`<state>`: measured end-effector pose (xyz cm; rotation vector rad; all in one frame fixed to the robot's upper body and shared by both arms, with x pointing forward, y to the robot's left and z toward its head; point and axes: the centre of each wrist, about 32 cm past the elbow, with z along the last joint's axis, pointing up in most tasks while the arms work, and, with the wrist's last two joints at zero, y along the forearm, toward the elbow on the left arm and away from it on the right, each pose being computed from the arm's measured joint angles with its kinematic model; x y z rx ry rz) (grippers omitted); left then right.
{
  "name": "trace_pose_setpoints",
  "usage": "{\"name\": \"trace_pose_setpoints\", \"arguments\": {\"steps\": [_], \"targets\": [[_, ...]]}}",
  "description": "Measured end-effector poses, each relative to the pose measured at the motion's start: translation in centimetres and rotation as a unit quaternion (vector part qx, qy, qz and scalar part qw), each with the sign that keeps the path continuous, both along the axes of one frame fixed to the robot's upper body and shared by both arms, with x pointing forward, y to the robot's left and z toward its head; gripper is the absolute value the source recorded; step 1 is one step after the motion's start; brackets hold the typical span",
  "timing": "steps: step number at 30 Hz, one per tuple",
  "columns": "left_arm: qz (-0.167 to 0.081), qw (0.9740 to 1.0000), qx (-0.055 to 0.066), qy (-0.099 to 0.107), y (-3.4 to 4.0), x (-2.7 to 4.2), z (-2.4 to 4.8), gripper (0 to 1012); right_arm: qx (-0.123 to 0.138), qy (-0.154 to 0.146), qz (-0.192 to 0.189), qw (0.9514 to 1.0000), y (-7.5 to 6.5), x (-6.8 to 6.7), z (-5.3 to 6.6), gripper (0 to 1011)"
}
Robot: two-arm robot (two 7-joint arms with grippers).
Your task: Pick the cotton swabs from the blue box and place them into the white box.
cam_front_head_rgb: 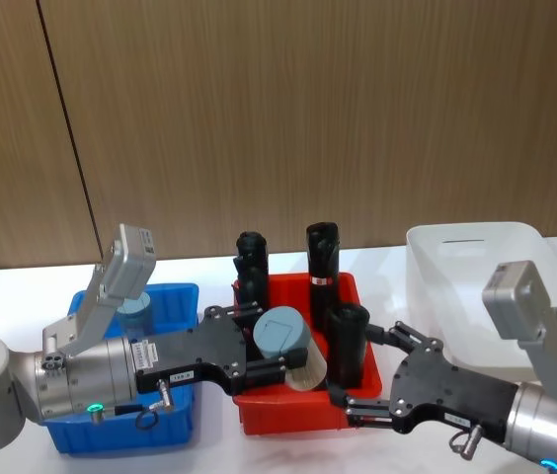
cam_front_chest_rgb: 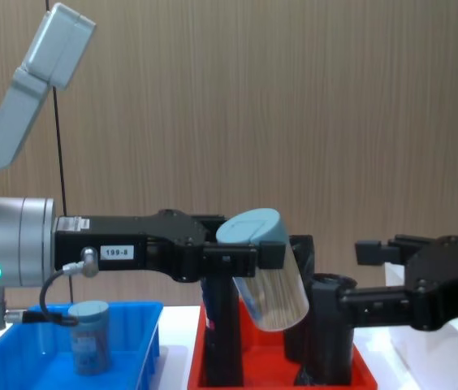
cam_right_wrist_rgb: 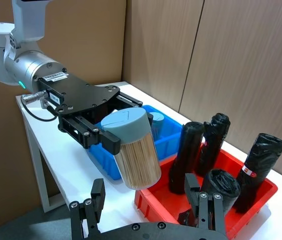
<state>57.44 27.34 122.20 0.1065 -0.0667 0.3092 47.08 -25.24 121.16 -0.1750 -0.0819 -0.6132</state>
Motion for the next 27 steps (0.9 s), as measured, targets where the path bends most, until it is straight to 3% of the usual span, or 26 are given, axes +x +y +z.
{"name": "trace_pose_setpoints", "arguments": {"steps": [27], "targets": [[0.0,1.0,0.0,0.0,0.0,0.0,0.0,666,-0.001,0.0,0.025,0.9997,3.1,2.1,-1.0,1002]]}}
